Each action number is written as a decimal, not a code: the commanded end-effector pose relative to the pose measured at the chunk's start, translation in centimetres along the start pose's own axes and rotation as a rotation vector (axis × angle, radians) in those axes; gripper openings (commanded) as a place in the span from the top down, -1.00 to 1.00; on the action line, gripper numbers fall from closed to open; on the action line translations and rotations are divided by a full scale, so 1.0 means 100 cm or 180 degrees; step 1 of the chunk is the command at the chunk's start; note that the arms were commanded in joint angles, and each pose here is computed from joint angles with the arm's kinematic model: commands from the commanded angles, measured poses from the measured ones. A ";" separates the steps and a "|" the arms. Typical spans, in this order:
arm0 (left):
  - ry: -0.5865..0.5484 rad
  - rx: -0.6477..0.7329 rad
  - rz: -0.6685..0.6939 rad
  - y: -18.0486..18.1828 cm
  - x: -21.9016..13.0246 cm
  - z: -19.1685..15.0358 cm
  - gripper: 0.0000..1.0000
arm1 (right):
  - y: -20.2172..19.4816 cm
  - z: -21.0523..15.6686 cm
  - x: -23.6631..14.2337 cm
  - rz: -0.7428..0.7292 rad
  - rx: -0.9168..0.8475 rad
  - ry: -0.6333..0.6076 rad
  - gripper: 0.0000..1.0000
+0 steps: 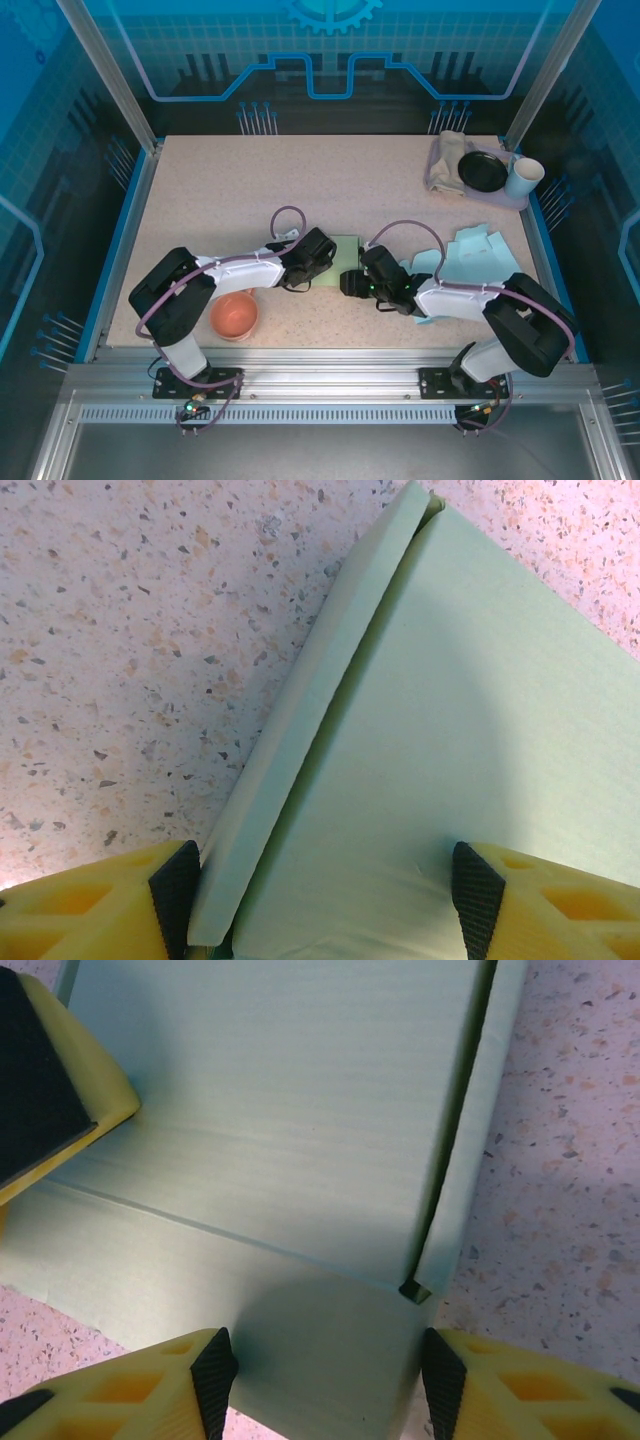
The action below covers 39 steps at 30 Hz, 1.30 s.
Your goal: Fold the paper box
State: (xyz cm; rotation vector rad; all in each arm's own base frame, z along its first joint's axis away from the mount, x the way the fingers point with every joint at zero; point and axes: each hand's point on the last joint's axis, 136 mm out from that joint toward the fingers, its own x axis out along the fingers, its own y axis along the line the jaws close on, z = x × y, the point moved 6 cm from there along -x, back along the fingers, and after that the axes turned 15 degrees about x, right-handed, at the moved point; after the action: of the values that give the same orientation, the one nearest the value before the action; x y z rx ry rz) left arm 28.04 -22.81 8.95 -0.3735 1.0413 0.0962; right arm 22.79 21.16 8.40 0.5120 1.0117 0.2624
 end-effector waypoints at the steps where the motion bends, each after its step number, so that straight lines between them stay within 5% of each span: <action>1: 0.0244 0.0227 0.0461 0.031 0.009 -0.023 -0.39 | -0.006 -0.008 -0.002 -0.0095 -0.0132 -0.0001 -0.09; 39: 0.0305 0.0245 0.0515 0.033 0.017 -0.027 -0.38 | -0.024 -0.022 0.025 0.0025 -0.0472 -0.0236 0.05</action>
State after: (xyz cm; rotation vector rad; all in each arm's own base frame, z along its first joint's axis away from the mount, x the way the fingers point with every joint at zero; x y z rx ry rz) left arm 28.07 -22.84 8.84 -0.3710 1.0389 0.0982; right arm 23.03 20.83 5.93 0.4307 0.8759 0.3170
